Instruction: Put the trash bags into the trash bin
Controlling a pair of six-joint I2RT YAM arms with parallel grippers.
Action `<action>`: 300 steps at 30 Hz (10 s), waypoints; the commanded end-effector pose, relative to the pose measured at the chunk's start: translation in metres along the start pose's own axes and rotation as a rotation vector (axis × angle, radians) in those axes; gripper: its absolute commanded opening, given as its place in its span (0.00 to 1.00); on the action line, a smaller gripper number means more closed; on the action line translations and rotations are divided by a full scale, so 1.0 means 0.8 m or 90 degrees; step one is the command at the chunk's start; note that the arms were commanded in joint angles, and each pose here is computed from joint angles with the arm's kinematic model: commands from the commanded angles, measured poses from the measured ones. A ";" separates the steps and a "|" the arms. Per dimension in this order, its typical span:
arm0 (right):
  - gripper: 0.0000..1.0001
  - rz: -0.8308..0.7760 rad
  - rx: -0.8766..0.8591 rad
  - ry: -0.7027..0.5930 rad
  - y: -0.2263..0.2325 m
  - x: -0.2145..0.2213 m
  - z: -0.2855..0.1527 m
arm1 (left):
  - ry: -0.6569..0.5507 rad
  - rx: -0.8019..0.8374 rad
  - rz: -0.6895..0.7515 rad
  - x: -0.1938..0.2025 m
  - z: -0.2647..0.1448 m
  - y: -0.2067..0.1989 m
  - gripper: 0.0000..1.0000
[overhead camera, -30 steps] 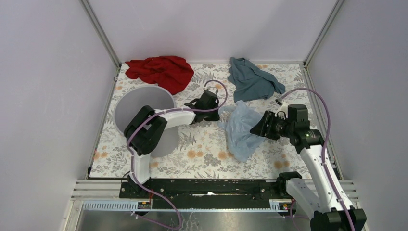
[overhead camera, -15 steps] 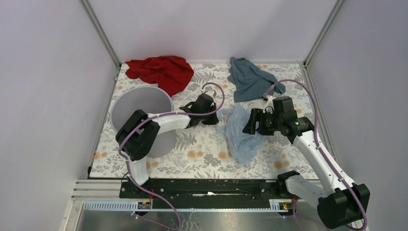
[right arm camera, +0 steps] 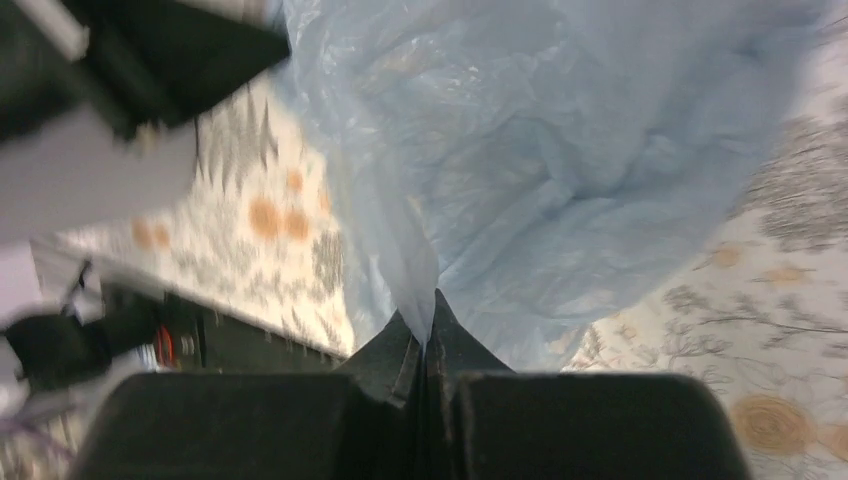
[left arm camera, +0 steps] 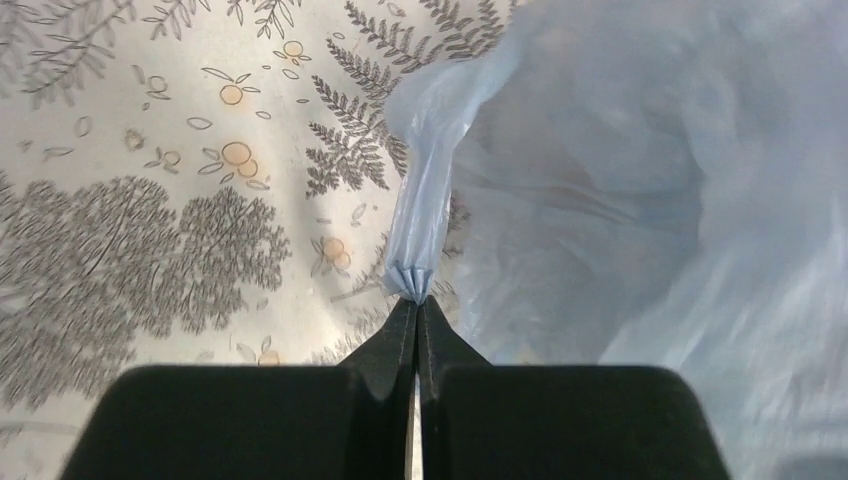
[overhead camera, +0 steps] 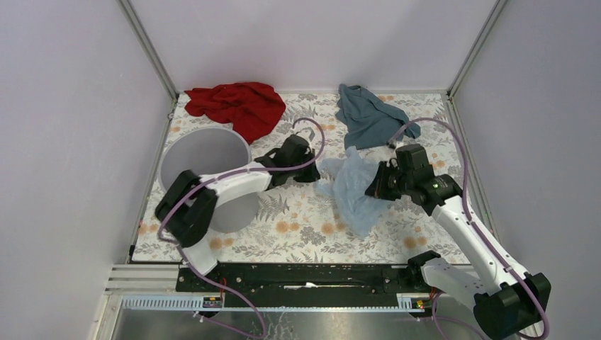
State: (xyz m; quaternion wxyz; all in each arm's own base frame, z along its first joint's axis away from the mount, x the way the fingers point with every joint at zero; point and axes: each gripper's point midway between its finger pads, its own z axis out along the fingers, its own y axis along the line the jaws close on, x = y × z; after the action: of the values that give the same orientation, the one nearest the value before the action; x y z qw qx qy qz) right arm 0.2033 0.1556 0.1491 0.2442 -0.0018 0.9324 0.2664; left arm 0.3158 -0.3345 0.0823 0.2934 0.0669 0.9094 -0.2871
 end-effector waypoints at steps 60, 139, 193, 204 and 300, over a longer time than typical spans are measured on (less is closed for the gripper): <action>0.00 -0.090 0.070 -0.432 0.071 -0.273 -0.105 | -0.523 0.063 0.014 -0.261 -0.381 -0.104 0.00; 0.06 -0.145 0.138 -0.283 0.004 -0.182 -0.133 | -0.422 0.015 0.151 -0.229 -0.357 -0.068 0.00; 0.00 -0.255 -0.295 -0.390 0.209 -0.136 -0.036 | -0.299 0.312 -0.021 -0.199 -0.345 -0.195 0.45; 0.00 -0.233 -0.487 -0.275 0.177 -0.107 -0.096 | -0.218 0.215 0.051 -0.126 -0.305 -0.130 0.99; 0.96 -0.228 -0.260 -0.415 0.234 -0.061 0.063 | -0.564 0.270 -0.630 -0.249 -0.370 -0.087 0.00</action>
State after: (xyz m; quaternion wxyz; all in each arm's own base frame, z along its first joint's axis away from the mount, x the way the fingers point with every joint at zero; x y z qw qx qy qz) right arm 0.1913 0.3195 0.1871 0.4307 -0.2454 0.7800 0.3819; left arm 0.3141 -0.2188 0.3950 0.4623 -0.4134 0.5946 -0.5117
